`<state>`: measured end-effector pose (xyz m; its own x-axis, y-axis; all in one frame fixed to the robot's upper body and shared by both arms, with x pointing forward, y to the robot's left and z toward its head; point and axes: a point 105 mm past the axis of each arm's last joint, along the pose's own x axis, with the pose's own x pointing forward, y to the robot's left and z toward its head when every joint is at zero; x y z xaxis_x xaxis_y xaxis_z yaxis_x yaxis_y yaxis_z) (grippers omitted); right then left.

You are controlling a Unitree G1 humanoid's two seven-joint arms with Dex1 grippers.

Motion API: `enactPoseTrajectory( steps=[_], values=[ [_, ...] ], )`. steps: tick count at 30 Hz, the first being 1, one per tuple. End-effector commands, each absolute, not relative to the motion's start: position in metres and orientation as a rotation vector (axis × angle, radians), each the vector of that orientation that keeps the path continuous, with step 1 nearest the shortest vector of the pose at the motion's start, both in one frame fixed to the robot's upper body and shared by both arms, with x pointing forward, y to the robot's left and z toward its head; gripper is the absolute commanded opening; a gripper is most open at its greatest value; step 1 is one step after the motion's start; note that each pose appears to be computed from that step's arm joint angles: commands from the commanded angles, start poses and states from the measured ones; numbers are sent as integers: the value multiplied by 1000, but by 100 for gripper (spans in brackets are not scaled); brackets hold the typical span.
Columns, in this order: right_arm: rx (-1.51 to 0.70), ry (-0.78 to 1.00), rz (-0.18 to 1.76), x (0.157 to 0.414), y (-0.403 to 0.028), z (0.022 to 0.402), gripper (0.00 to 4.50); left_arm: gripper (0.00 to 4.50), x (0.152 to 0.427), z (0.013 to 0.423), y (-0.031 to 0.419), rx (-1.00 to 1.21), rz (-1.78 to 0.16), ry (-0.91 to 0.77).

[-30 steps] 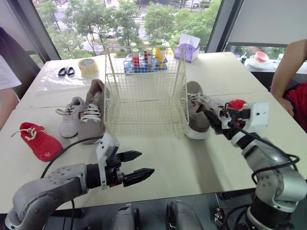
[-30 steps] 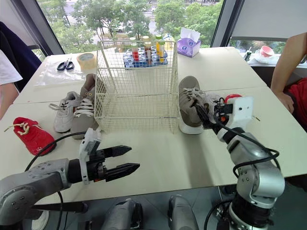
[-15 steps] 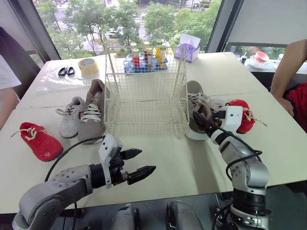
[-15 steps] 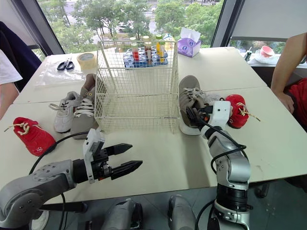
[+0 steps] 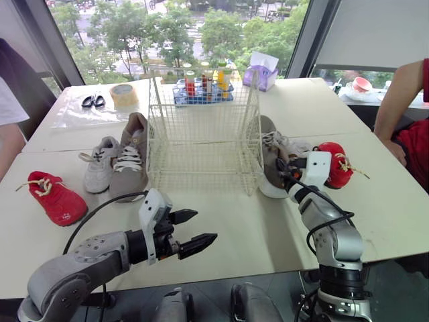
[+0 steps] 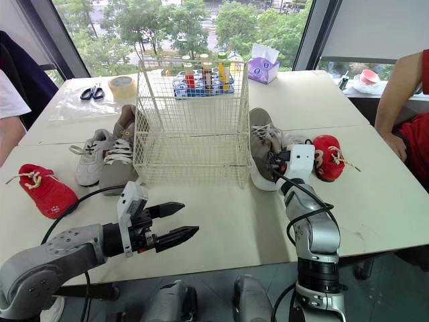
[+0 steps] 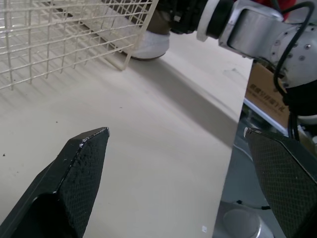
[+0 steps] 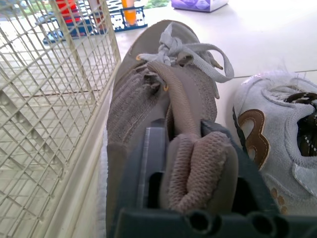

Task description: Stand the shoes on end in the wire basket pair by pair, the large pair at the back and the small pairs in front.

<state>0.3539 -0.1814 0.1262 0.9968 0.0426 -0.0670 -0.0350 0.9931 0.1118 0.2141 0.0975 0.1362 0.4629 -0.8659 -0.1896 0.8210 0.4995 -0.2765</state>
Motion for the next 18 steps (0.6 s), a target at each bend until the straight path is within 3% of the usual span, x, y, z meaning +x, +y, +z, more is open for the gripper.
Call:
enactPoseTrajectory(
  steps=[1, 8, 13, 18],
  values=[
    [83, 61, -42, 353, -193, 129, 32, 450, 211, 149, 100, -159, -1087, 303],
    [5, -422, -195, 348, -214, 276, 32, 450, 219, 190, 114, -323, -1146, 223],
    [-86, -624, -256, 337, -223, 341, 32, 450, 229, 224, 123, -400, -1159, 128],
    [-256, -852, 16, 324, -203, 420, 32, 450, 260, 299, 157, -500, -1055, -143]
  ],
)
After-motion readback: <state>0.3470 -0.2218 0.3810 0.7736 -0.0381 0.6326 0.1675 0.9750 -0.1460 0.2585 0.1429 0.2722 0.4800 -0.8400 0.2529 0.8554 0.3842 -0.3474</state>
